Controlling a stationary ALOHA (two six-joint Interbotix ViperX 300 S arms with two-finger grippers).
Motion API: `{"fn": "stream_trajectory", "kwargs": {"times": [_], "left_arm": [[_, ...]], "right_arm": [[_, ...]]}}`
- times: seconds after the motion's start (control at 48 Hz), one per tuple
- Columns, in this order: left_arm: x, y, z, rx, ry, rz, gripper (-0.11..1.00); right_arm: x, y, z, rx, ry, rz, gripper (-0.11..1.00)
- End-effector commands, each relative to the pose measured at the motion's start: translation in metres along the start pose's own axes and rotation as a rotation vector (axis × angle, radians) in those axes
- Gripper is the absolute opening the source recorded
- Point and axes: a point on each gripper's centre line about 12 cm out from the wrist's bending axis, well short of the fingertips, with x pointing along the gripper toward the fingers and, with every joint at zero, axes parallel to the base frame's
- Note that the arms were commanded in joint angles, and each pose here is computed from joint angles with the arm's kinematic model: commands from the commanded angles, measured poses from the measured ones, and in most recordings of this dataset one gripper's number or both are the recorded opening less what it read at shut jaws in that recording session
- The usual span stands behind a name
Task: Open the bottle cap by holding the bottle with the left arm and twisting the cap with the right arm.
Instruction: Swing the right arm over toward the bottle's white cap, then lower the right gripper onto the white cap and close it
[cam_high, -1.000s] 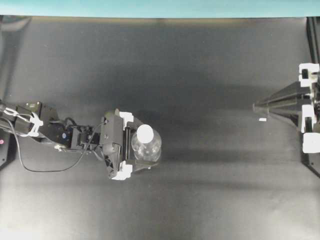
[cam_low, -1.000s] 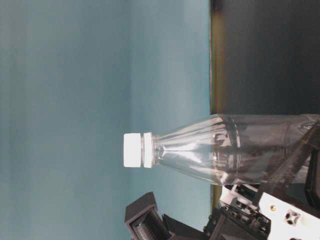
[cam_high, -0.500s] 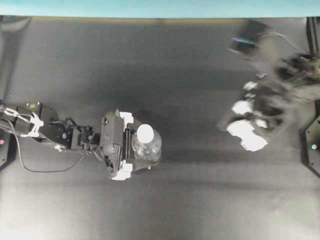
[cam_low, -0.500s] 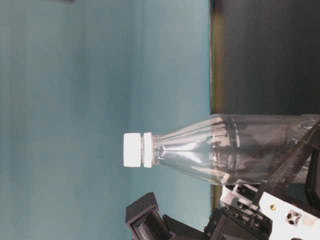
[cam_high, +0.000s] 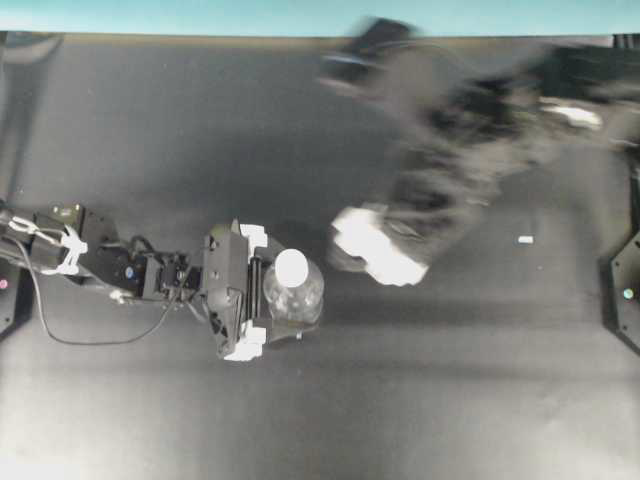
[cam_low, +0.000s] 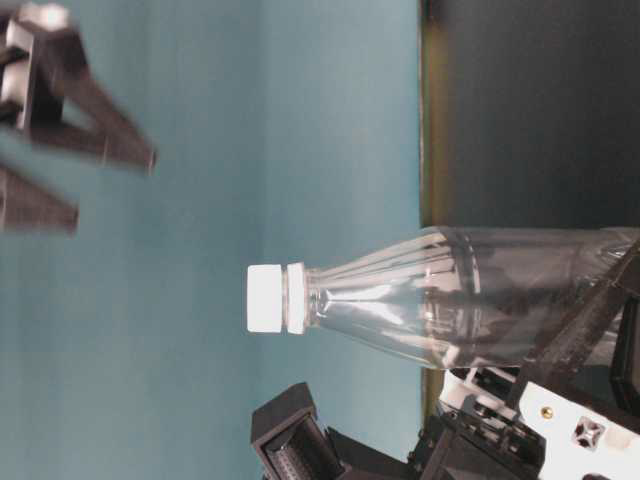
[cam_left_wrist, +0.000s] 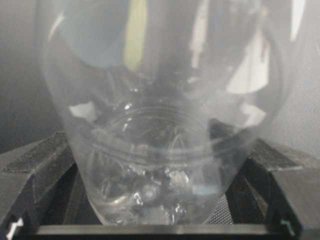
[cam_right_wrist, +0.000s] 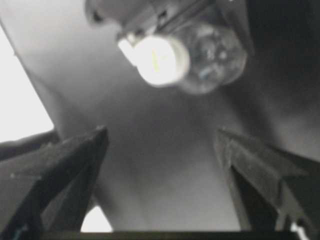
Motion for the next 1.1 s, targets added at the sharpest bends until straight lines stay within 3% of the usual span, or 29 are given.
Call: {"fn": "stream_trajectory", "kwargs": {"times": [0.0, 0.104, 0.354, 0.583, 0.834, 0.979, 1.084], "left_arm": [[0.001, -0.003, 0.004, 0.008, -0.012, -0.009, 0.88], [0.000, -0.003, 0.004, 0.008, -0.012, -0.009, 0.88], [-0.001, -0.004, 0.005, 0.005, -0.013, -0.012, 0.88], [-0.001, -0.004, 0.005, 0.005, -0.013, -0.012, 0.88], [-0.001, -0.005, 0.003, 0.004, -0.008, -0.012, 0.88], [-0.001, -0.005, 0.004, 0.005, -0.010, -0.014, 0.88], [-0.002, -0.005, 0.002, 0.007, -0.005, -0.013, 0.88]], "right_arm": [[0.006, 0.010, 0.020, 0.066, 0.023, -0.009, 0.81], [0.022, 0.015, 0.032, 0.112, 0.093, -0.050, 0.81], [0.055, 0.025, 0.037, 0.095, 0.222, -0.126, 0.81], [0.083, 0.022, 0.028, 0.105, 0.283, -0.171, 0.81], [0.091, 0.014, 0.026, 0.099, 0.281, -0.220, 0.80], [0.097, 0.012, 0.022, 0.090, 0.290, -0.236, 0.71], [0.100, 0.014, 0.020, 0.081, 0.283, -0.227, 0.53]]}}
